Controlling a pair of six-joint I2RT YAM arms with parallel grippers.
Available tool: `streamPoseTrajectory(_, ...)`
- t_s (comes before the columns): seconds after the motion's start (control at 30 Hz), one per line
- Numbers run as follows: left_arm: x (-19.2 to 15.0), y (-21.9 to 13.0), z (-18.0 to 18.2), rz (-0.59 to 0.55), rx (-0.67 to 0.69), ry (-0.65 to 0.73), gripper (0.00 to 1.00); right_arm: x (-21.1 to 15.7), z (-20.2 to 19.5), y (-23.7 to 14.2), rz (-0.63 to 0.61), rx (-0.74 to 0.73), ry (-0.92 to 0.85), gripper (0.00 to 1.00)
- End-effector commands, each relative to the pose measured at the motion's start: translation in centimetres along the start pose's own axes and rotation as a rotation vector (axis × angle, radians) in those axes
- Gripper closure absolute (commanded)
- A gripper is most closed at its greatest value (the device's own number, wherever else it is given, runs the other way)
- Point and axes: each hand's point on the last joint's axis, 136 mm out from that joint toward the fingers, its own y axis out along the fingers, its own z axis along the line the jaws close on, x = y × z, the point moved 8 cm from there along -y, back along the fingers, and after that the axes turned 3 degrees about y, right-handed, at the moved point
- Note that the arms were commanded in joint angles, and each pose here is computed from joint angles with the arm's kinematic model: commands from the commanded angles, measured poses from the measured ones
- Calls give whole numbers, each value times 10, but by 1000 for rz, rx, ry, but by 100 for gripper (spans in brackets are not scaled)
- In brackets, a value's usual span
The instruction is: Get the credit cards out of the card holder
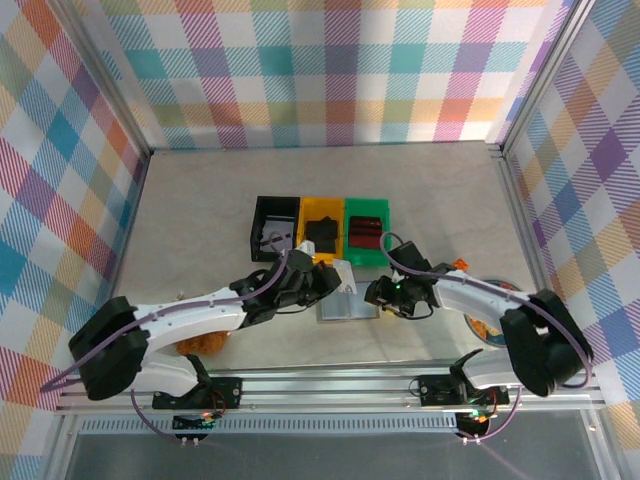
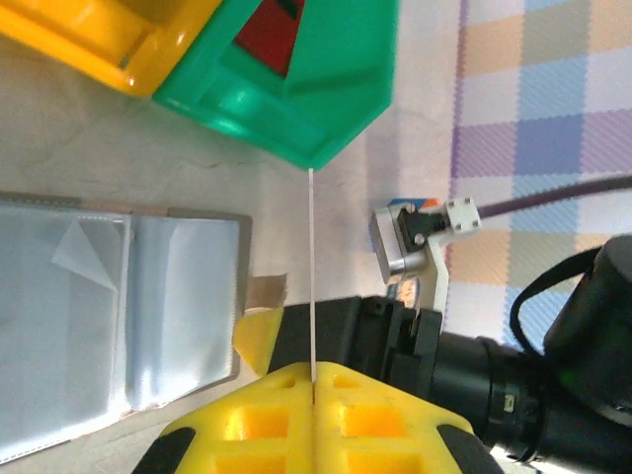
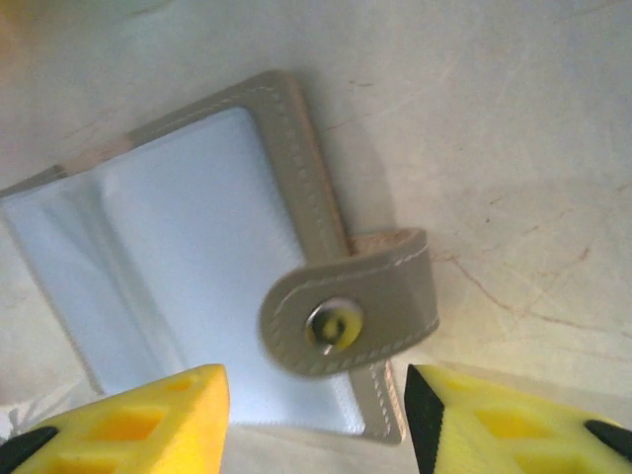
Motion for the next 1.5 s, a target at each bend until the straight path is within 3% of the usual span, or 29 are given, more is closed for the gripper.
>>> streamPoseTrajectory(0.0, 9, -13, 0, -4, -27, -102, 100, 1, 17, -29, -65, 59, -89, 43)
streamPoseTrajectory(0.27, 29, -44, -7, 19, -132, -189, 100, -3, 46, -85, -143, 200, -196, 41)
streamPoseTrajectory(0.47, 33, -50, -3, 33, -235, -256, 100, -7, 75, -100, -78, 423, -215, 45)
streamPoseTrajectory(0.73, 33, -42, -2, 58, -356, -337, 100, -1, 95, -109, -101, 540, -247, 45)
streamPoseTrajectory(1.1, 29, -41, 6, 67, -398, -371, 100, 7, 103, -93, -45, 558, -212, 52)
streamPoseTrajectory(1.47, 23, -40, 9, 110, -495, -379, 100, 18, 112, -89, -66, 573, -255, 53)
